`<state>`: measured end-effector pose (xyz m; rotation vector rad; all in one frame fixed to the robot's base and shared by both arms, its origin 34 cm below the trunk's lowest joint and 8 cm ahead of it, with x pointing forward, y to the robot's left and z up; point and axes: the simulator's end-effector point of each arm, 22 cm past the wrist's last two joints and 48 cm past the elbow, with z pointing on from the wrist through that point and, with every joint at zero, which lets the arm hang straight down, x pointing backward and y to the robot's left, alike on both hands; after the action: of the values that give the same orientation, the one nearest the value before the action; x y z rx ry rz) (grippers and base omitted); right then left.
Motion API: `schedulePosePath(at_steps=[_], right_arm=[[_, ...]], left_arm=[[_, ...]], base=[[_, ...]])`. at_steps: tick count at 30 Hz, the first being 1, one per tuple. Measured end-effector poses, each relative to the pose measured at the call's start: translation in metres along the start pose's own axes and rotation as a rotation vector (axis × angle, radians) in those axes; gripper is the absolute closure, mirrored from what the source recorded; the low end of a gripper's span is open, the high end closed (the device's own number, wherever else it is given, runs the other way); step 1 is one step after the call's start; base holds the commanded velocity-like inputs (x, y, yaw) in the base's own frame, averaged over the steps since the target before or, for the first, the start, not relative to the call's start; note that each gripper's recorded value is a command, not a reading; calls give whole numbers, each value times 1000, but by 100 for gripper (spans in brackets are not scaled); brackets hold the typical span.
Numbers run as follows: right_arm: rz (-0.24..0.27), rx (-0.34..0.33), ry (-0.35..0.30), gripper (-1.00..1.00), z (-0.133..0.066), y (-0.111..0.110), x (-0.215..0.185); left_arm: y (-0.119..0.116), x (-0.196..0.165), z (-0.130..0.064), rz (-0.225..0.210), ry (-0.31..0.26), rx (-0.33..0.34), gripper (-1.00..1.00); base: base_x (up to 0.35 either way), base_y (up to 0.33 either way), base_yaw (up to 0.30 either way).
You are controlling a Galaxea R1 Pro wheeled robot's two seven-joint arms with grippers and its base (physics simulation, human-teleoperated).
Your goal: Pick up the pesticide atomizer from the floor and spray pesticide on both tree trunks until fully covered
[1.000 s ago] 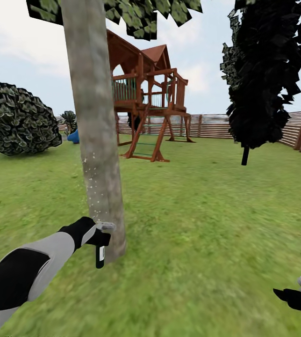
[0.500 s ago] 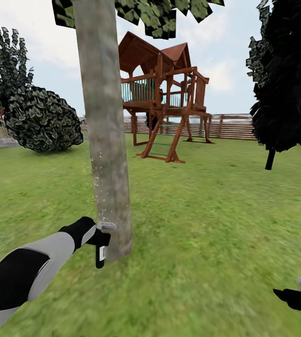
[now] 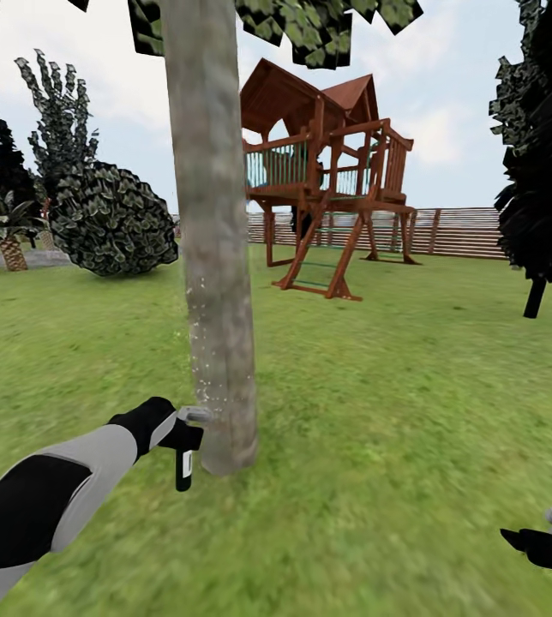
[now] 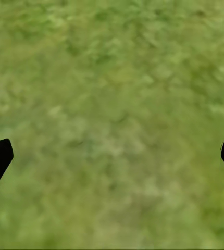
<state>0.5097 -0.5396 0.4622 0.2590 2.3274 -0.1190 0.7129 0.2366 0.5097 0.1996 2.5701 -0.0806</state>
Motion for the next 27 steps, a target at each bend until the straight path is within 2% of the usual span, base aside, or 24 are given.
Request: schedulePosePath(at_steps=[4,23,27], right_arm=[[0,0,0,-100,0,0,0],[0,-1,1,-100,0,1,0],[1,-1,1,-100,1,1,1]], left_arm=[[-3,-1,0,0,-1,5,100],[-6,-1,0,5,-1,6,100],[-6,0,1,4,0,7,100]], base=[[50,-314,97],[1,-334,279],[0,-264,116]])
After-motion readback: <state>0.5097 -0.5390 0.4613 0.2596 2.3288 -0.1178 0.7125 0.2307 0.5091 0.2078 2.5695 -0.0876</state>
